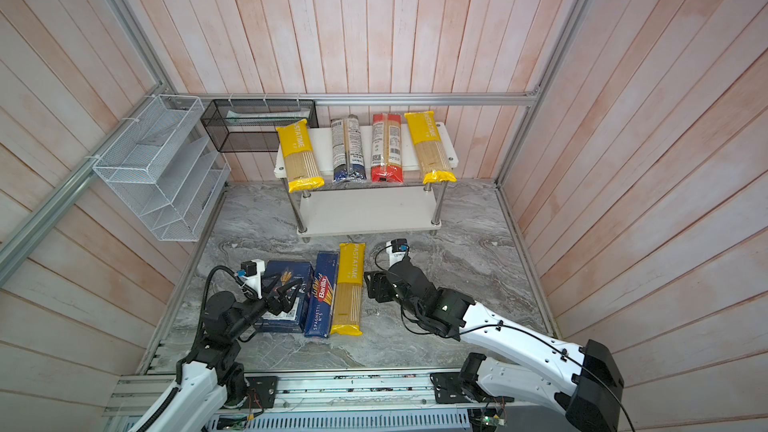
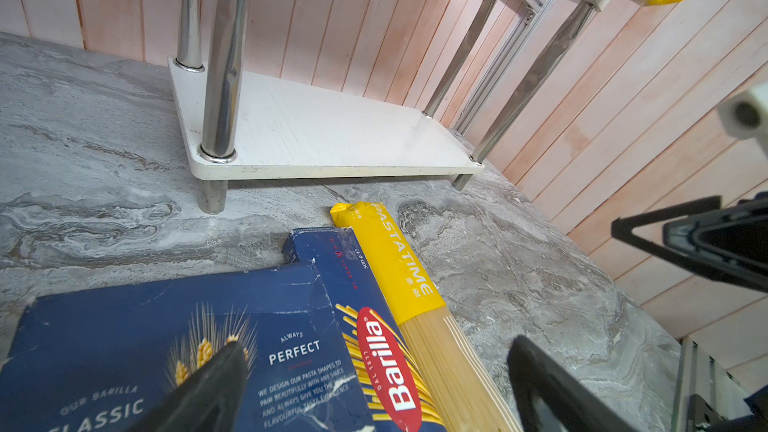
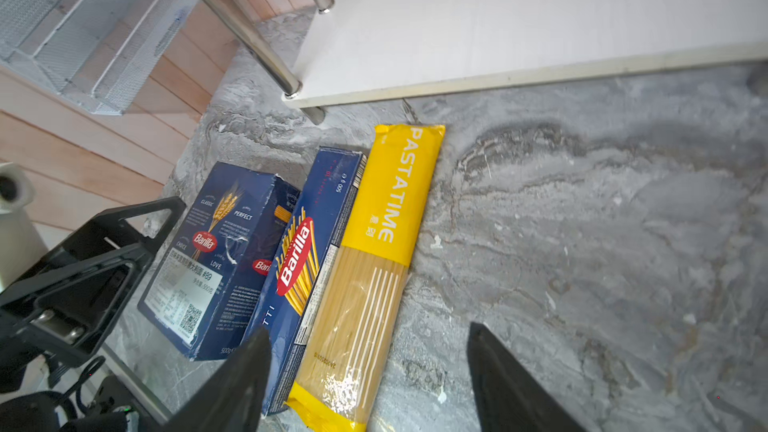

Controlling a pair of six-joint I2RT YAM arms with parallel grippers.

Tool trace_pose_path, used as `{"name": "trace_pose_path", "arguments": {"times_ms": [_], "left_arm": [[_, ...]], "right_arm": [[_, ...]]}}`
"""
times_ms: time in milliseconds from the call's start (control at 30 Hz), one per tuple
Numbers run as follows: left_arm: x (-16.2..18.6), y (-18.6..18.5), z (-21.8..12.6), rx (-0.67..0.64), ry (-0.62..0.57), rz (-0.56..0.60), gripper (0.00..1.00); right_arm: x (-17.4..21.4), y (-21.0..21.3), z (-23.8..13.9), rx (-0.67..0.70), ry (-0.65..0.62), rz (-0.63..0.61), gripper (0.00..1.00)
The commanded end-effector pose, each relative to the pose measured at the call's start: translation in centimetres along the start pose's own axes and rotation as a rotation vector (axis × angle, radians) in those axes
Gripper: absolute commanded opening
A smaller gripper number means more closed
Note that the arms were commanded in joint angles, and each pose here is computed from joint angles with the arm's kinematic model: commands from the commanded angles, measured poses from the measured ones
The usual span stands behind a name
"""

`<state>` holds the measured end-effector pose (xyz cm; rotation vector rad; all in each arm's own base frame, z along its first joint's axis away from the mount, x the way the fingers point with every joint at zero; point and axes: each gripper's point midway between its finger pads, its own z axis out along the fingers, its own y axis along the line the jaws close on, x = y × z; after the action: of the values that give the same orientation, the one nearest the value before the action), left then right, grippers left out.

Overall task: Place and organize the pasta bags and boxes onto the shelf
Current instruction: 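Withdraw the right gripper and lower it over the yellow PASTATIME bag on the table, then lower the right gripper around the yellow PASTATIME bag beside the blue boxes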

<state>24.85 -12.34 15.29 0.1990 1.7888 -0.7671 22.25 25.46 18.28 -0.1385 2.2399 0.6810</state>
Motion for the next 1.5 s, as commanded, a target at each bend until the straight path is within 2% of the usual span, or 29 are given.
{"name": "trace_pose_path", "arguments": {"times_ms": [0,167,267,433,500,633,733,967,1200,1467], "left_arm": [[-0.3,-0.5,0.1,0.014,0.029,-0.021,1.0],[-0.5,-0.2,0.3,-0.038,0.131,-0.133,1.0],[-0.4,1.2,-0.2,-0.156,0.184,-0.182,1.0],[-1.2,4.2,-1.8,-0.382,0.159,-0.264,1.0],[-1.2,5.0,-2.0,-0.414,0.157,-0.303,1.0],[-0.5,6.3,-2.3,-0.411,0.188,-0.421,1.0],[-0.1,7.2,-2.5,-0.44,0.192,-0.452,1.0],[1.1,8.1,-2.6,-0.468,0.209,-0.438,1.0],[1.8,7.3,-2.2,-0.381,0.178,-0.391,1.0],[2.4,6.9,-2.4,-0.349,0.144,-0.354,1.0]], "right_arm": [[1.7,-0.7,1.4,0.044,0.053,0.034,0.83],[3.7,-0.5,3.4,0.053,0.13,0.027,0.88],[4.5,-0.3,4.4,0.046,0.15,0.031,0.89],[6.0,-0.1,6.2,0.056,0.208,0.012,0.89],[6.4,0.1,6.8,0.057,0.233,-0.002,0.9],[6.9,0.7,8.0,0.051,0.27,-0.033,0.91],[7.4,1.1,8.9,0.05,0.298,-0.05,0.92],[8.4,1.2,10.7,0.063,0.34,-0.053,0.93],[9.2,1.5,12.0,0.066,0.376,-0.063,0.93],[9.9,0.9,12.7,0.104,0.405,-0.077,0.93]]}}
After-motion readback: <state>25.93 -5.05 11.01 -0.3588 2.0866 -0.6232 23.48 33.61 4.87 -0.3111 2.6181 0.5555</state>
